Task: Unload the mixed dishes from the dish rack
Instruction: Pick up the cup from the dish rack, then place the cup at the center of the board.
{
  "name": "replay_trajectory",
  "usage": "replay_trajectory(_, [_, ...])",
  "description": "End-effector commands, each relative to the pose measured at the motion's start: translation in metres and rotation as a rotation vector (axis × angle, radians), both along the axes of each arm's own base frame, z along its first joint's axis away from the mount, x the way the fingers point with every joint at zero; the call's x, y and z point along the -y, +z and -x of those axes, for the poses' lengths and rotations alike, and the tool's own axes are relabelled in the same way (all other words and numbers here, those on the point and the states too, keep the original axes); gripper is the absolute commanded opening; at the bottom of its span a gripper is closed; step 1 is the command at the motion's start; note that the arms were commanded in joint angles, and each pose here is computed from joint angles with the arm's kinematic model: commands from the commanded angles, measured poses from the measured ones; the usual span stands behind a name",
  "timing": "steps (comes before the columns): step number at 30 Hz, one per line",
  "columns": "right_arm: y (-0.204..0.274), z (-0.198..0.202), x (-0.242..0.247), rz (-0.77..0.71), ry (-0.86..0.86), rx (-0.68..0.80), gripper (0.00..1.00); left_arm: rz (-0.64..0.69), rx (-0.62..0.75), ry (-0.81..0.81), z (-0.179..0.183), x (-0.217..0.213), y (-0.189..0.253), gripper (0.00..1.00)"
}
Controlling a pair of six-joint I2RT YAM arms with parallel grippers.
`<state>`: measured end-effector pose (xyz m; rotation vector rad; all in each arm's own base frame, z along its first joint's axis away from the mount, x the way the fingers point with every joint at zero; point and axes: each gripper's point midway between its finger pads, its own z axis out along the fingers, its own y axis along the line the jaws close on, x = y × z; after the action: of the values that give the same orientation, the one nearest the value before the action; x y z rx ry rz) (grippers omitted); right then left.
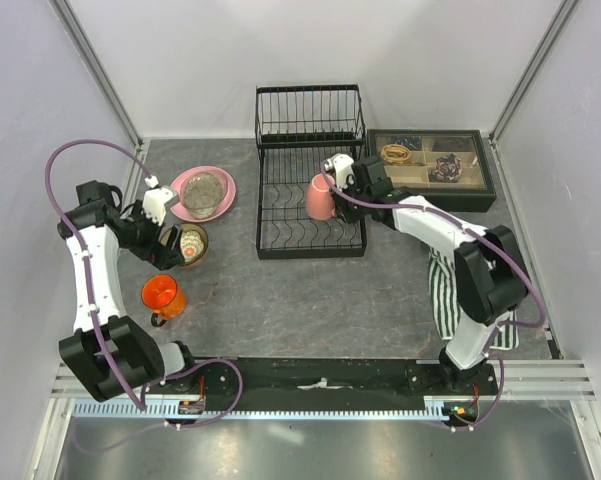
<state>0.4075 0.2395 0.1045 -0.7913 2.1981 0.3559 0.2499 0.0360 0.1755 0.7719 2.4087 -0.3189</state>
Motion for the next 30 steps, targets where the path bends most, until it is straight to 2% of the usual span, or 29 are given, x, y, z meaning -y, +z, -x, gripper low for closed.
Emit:
replay_trajectory(1, [0.101, -0.001, -0.028, -0.224, 0.057, 0.152, 0.00, 0.098, 0.090, -0.039, -0.011, 0.023, 0.022, 0.97])
replay_trajectory(7, [0.148, 0.033, -0.045, -0.374, 0.175, 0.130, 0.00, 0.231, 0.191, -0.118, -0.023, 0.057, 0.048, 0.96])
replay_trajectory(12, [0.189, 0.064, -0.062, -0.565, 0.264, 0.031, 0.00, 0.370, 0.286, -0.195, -0.034, 0.100, 0.077, 0.96])
replay_trajectory(20, [0.235, 0.100, -0.077, -0.796, 0.424, -0.116, 0.00, 0.458, 0.478, -0.329, -0.047, 0.162, 0.113, 0.96])
replay_trajectory(21, [0.244, 0.100, -0.079, -0.822, 0.445, -0.092, 0.00, 0.489, 0.469, -0.329, -0.044, 0.169, 0.114, 0.96])
replay_trajectory(23, [0.249, 0.107, -0.080, -0.871, 0.455, -0.148, 0.00, 0.503, 0.542, -0.338, -0.053, 0.172, 0.128, 0.96])
replay_trajectory(24, [0.258, 0.106, -0.079, -0.898, 0.471, -0.126, 0.00, 0.531, 0.529, -0.314, -0.053, 0.173, 0.124, 0.96])
replay_trajectory(26, [0.260, 0.110, -0.079, -0.943, 0.462, -0.182, 0.00, 0.534, 0.625, -0.316, -0.061, 0.172, 0.140, 0.96])
replay_trajectory(30, [0.271, 0.116, -0.077, -1.033, 0.510, -0.214, 0.00, 0.579, 0.686, -0.297, -0.068, 0.182, 0.151, 0.96])
